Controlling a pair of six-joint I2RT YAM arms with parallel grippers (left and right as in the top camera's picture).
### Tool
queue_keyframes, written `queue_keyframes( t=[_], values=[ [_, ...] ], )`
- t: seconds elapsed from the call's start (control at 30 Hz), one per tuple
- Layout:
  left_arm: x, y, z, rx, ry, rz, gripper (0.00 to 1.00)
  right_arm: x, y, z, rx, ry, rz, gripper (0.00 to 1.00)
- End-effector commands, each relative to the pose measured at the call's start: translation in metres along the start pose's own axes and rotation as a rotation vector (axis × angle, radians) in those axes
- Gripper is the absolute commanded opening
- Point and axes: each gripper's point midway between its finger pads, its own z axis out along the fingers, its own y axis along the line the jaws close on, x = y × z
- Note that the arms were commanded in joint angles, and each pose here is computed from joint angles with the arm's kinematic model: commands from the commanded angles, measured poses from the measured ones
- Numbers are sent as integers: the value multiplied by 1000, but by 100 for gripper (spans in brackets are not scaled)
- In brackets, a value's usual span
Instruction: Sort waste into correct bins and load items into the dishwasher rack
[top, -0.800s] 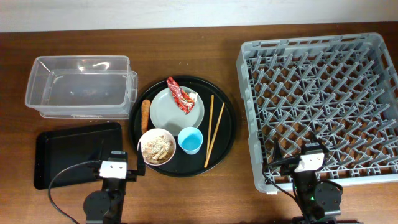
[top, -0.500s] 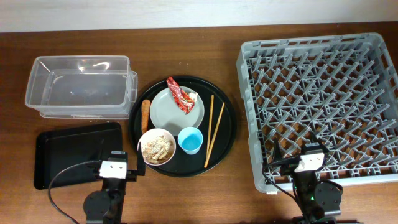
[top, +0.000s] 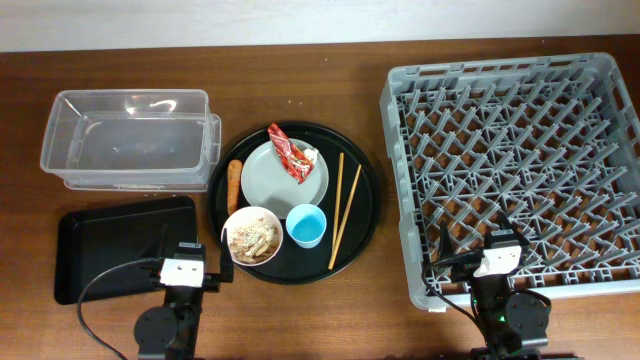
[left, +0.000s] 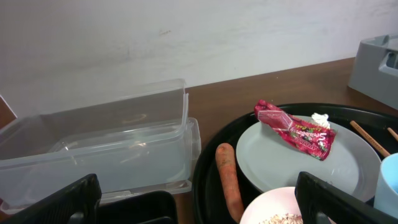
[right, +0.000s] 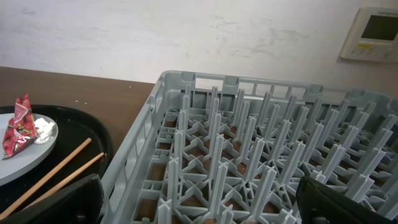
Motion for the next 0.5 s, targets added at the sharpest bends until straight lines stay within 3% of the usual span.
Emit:
queue_keyframes(
  t=[0.0, 0.47],
  values=[
    [0, -1, 0, 8, -6, 13, 99, 2, 1, 0, -5, 3, 4, 98],
    [-3, -2, -2, 19, -1, -21, 99, -12, -3, -3, 12, -11, 8, 98]
  ],
)
